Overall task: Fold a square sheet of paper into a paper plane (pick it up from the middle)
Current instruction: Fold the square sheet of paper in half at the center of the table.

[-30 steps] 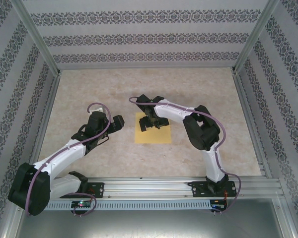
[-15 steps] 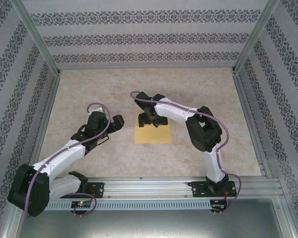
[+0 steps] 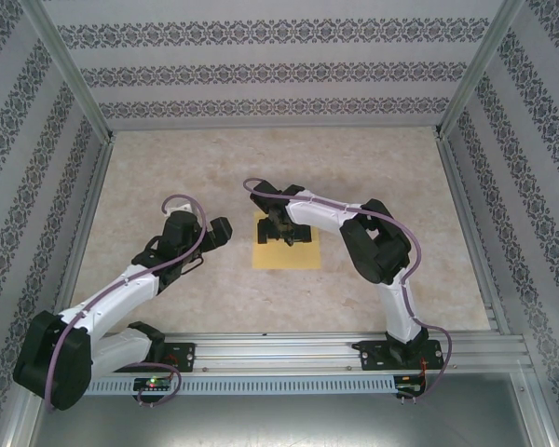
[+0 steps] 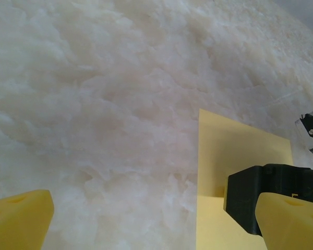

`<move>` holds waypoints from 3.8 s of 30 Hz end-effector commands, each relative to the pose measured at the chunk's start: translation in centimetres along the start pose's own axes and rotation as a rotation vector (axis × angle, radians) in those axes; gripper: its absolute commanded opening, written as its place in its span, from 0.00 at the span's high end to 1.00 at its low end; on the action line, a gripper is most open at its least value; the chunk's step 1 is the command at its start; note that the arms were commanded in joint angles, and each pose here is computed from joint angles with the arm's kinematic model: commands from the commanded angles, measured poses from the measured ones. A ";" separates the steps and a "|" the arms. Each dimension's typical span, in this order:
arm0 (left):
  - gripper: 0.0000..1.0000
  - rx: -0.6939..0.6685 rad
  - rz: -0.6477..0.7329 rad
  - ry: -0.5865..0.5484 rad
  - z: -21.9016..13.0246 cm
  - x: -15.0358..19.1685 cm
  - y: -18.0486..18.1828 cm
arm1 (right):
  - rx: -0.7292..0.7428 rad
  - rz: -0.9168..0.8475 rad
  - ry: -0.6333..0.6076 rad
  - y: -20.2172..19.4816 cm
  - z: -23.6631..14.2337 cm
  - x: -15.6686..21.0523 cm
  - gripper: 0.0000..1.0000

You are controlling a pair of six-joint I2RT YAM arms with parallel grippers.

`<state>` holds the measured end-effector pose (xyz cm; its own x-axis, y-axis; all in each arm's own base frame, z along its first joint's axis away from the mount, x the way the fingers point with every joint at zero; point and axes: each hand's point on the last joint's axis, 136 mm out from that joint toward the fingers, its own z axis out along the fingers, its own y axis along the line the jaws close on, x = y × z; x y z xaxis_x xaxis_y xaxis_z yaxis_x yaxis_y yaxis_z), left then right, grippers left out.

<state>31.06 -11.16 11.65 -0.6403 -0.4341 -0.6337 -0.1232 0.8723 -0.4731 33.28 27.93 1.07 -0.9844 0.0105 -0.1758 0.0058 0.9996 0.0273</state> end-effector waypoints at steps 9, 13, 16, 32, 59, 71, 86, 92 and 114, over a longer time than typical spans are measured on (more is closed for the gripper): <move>0.00 -0.009 0.010 0.003 -0.1 0.0 0.1 | 0.005 -0.084 0.082 0.0 1.0 2.0 0.04; 0.00 -0.010 0.009 0.002 -0.2 -0.1 0.1 | -0.027 -0.086 -0.007 0.4 -2.4 -0.1 0.02; 0.00 -0.008 0.012 0.000 -0.4 -0.2 0.0 | -0.034 -0.071 -0.050 0.3 -3.7 -1.0 0.02; 0.00 -0.018 0.014 0.003 -0.3 -0.1 0.3 | 0.038 -0.036 0.129 -1.5 3.5 3.5 0.03; 0.00 -0.016 0.012 0.001 -0.3 0.1 0.4 | 0.063 -0.034 0.059 -1.5 1.5 0.3 0.03; 0.00 -0.018 0.012 -0.001 -0.4 0.1 0.5 | 0.076 -0.047 0.105 -2.0 3.0 2.2 0.07; 0.00 -0.057 0.033 0.029 -1.0 0.2 0.8 | 0.290 -0.090 -0.096 -1.7 -0.3 -0.3 0.03; 0.00 -0.100 -0.004 0.032 -1.3 0.5 1.8 | 0.308 -0.098 -0.186 -0.9 -2.3 -1.4 0.02; 0.00 0.268 -0.361 0.538 -3.2 -1.2 -2.9 | -0.377 0.120 -0.062 3.4 -7.3 -1.1 0.02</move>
<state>32.10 -10.89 15.99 -0.8200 -0.5141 -0.2514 -0.1848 0.6537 -0.7338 33.98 29.24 7.28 -0.9600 0.1439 -0.2401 0.0666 0.9505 0.3035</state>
